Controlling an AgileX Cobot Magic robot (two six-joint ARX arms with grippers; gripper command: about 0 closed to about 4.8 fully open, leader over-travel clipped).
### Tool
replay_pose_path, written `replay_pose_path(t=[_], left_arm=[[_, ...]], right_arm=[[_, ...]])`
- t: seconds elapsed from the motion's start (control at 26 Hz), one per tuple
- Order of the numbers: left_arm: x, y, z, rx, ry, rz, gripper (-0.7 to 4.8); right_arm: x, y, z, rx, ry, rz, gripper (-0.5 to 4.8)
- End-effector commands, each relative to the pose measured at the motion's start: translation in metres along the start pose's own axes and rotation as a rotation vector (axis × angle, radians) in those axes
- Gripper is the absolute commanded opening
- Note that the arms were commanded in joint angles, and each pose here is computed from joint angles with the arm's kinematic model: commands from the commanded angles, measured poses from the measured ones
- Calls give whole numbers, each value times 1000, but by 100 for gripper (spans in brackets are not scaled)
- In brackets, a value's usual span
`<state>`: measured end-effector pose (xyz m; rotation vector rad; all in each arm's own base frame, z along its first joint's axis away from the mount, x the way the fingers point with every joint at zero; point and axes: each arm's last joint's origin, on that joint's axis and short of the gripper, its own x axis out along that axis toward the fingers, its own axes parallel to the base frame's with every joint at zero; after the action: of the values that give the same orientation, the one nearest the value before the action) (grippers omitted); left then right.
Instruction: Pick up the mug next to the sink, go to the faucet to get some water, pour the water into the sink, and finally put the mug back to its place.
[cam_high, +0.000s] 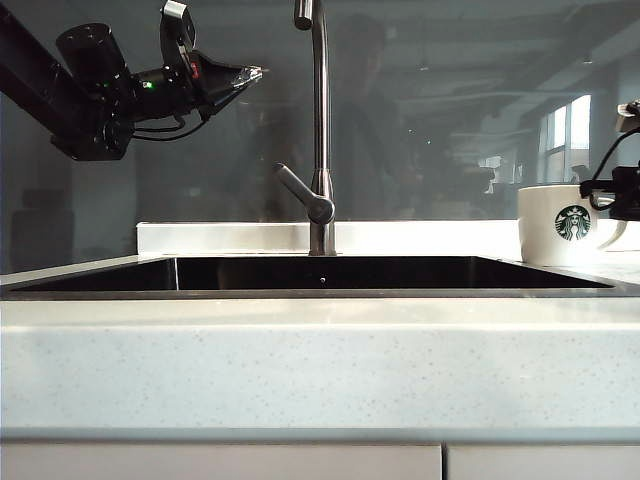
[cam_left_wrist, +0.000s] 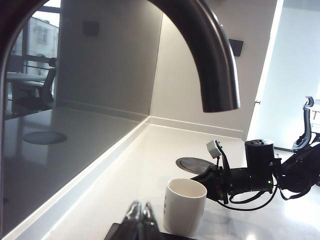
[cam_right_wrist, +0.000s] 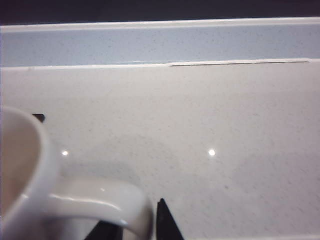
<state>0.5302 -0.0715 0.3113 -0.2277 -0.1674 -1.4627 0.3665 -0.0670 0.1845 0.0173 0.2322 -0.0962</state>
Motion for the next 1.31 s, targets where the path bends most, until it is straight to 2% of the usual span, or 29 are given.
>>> replay_pose_path(t=[0.04, 0.27, 0.39, 0.42, 0.54, 0.65, 0.77, 0.92, 1.04, 1.19, 1.23, 1.31], left_arm=[[1, -4, 7, 18, -3, -8, -4], [1, -3, 7, 14, -11, -3, -4], [0, -4, 9, -69, -9, -7, -3], [0, -6, 10, -81, -11, -14, -3], [2, -18, 19, -28, -33, -53, -2], [7, -29, 32, -18, -42, -86, -1], [10, -41, 49, 0, 4, -114, -1], [14, -61, 78, 58, 45, -143, 1], [18, -87, 110, 118, 70, -168, 3], [20, -101, 127, 173, 97, -183, 0], [19, -103, 128, 154, 112, -182, -2], [18, -102, 128, 46, 129, -174, -3]], right_arm=[[-9, -1, 4, 3, -13, -6, 100], [-31, 1, 0, 5, -4, 2, 99], [-61, 6, 9, 11, -47, 50, 96], [-72, 8, 16, 18, -62, 71, 71], [-90, 12, 29, 24, -82, 142, -9], [-110, 14, 44, 52, -102, 161, -9], [-129, 16, 57, 86, -137, 170, -9], [-154, 21, 70, 88, -166, 180, -9], [-178, 25, 76, 85, -173, 192, -9], [-187, 26, 79, 84, -178, 193, -9], [-187, 26, 79, 84, -177, 193, -9], [-187, 26, 79, 84, -176, 192, -9]])
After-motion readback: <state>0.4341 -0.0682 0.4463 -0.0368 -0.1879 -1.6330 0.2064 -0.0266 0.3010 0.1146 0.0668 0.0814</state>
